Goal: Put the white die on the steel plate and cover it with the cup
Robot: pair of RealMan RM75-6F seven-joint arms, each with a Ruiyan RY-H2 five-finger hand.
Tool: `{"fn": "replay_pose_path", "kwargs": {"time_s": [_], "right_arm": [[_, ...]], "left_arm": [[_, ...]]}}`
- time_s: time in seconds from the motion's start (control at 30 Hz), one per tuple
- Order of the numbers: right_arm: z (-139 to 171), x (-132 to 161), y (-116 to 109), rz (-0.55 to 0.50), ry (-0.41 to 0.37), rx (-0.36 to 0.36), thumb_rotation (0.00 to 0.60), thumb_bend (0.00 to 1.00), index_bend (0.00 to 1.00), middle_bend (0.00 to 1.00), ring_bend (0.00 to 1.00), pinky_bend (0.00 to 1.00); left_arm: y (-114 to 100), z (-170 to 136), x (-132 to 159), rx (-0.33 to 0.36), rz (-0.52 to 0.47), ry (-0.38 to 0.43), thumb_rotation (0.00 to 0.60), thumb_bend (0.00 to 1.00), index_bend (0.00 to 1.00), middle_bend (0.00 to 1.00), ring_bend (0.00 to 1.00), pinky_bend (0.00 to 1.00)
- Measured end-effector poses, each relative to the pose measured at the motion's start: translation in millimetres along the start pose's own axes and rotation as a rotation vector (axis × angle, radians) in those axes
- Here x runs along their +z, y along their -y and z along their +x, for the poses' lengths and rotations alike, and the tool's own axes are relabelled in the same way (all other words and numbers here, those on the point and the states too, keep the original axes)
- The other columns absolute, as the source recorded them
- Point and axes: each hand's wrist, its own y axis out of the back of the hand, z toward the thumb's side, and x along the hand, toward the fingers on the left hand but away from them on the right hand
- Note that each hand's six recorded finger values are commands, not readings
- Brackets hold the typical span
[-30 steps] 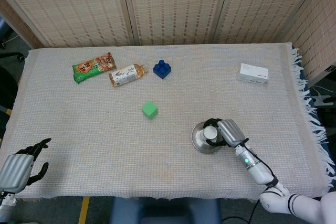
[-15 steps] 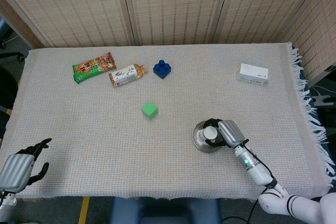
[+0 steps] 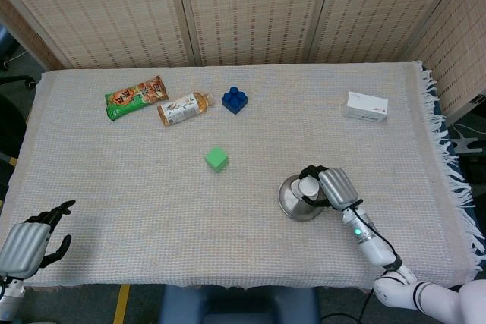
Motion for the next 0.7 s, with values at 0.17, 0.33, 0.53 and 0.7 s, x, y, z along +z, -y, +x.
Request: {"fn": "replay_pose_path", "kwargs": {"time_s": [0.17, 0.33, 0.53, 0.7], "right_arm": [[0.4, -1.8, 2.9, -0.020, 0.008, 0.019, 0.600, 0.15, 0.59, 0.52, 0.42, 0.66], [2.7, 1.8, 8.2, -0.204, 0.010, 0.086, 0.600, 0.15, 0.59, 0.52, 0.42, 0.66], [2.3, 1.7, 5.5, -0.165, 0.001, 0.057, 0.600, 0.15, 0.59, 0.52, 0.42, 0.66], [2.9, 1.6, 4.8, -0.118, -0.001, 0.048, 0.600, 0.15, 0.59, 0.52, 0.42, 0.67]], "left_arm": [[-0.1, -0.3, 0.0, 0.001, -0.001, -0.001, 0.600, 0.44, 0.15, 0.29, 0.35, 0.47], [-0.4, -0.7, -0.1, 0.002, 0.000, -0.001, 0.600, 0.44, 0.15, 0.29, 0.35, 0.47], [0.0, -0.7, -0.5, -0.001, 0.000, -0.003, 0.600, 0.44, 0.15, 0.29, 0.35, 0.47], [0.1, -0.8, 0.5, -0.002, 0.002, 0.001, 0.600, 0.44, 0.15, 0.29, 0.35, 0.47]]}}
